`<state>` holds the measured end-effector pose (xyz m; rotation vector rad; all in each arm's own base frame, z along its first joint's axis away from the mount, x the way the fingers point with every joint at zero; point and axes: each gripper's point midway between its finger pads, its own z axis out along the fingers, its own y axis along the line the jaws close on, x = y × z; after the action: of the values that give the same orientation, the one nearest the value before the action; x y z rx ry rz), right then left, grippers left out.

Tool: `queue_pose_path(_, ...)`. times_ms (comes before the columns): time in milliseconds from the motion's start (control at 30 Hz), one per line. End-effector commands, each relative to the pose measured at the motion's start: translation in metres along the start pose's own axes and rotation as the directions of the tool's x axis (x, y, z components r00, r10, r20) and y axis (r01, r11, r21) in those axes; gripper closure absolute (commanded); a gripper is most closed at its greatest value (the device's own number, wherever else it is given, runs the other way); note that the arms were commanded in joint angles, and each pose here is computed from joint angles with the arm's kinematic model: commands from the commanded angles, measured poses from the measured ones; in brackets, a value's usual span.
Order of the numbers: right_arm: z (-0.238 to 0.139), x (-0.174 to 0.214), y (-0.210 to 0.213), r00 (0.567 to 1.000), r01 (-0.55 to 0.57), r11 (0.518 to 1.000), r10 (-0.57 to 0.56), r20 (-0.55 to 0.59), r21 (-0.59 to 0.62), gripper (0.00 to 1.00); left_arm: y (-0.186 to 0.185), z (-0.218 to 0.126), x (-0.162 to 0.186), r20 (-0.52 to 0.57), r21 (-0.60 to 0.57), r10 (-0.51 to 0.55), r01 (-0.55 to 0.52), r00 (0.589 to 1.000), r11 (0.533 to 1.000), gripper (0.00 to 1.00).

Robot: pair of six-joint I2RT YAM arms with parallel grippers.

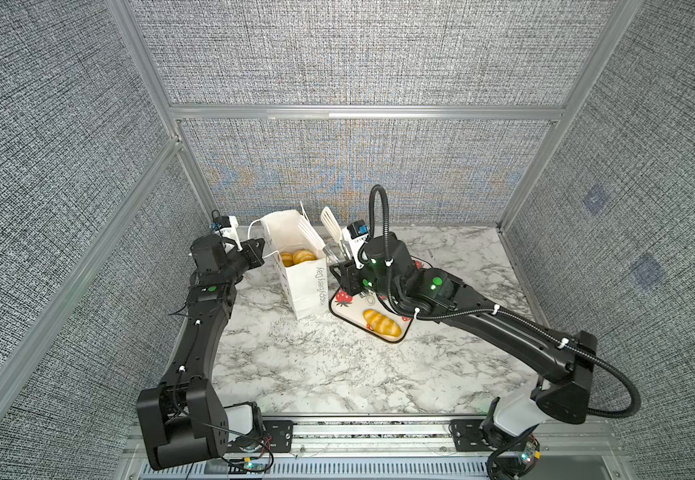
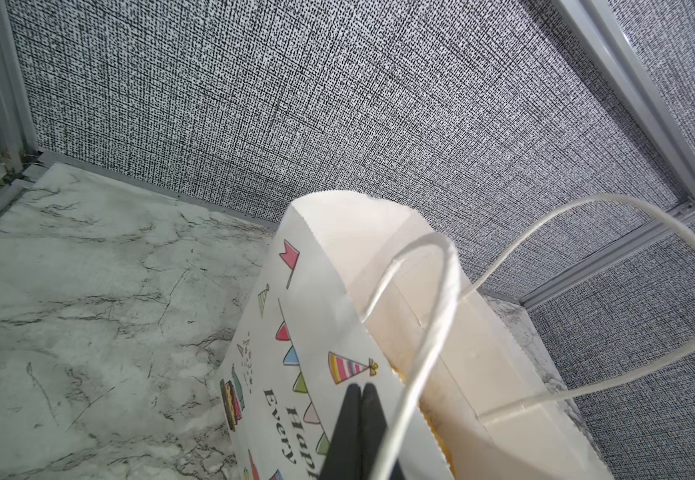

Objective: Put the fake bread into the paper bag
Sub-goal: 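Raise the open tongs out of the bag and move over the tray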

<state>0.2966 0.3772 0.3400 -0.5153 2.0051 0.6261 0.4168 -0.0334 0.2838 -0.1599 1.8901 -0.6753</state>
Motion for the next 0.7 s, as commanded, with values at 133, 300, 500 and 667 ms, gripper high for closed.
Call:
queue_pose_path(133, -0.013, 0.013, -0.024, 1.000, -0.011, 0.997, 0.013, -0.018, 0.077, 0.51, -0.005, 0.000, -0.003, 0.012, 0.027, 0.012, -0.013, 1.000, 1.000, 1.00)
queue_pose_path(300, -0.019, 0.032, -0.040, 0.998, -0.016, 0.992, 0.023, -0.061, 0.122, 0.51, -0.005, 0.001, -0.002, 0.011, 0.026, 0.013, -0.013, 1.000, 1.000, 1.00)
queue_pose_path(500, -0.029, 0.054, -0.056, 0.993, -0.013, 0.985, 0.034, -0.114, 0.174, 0.51, -0.006, 0.000, -0.003, 0.014, 0.029, 0.013, -0.014, 1.000, 0.999, 1.00)
queue_pose_path(667, -0.039, 0.073, -0.068, 0.987, -0.012, 0.978, 0.046, -0.155, 0.210, 0.51, -0.005, 0.000, -0.003, 0.013, 0.031, 0.012, -0.012, 1.000, 0.999, 1.00)
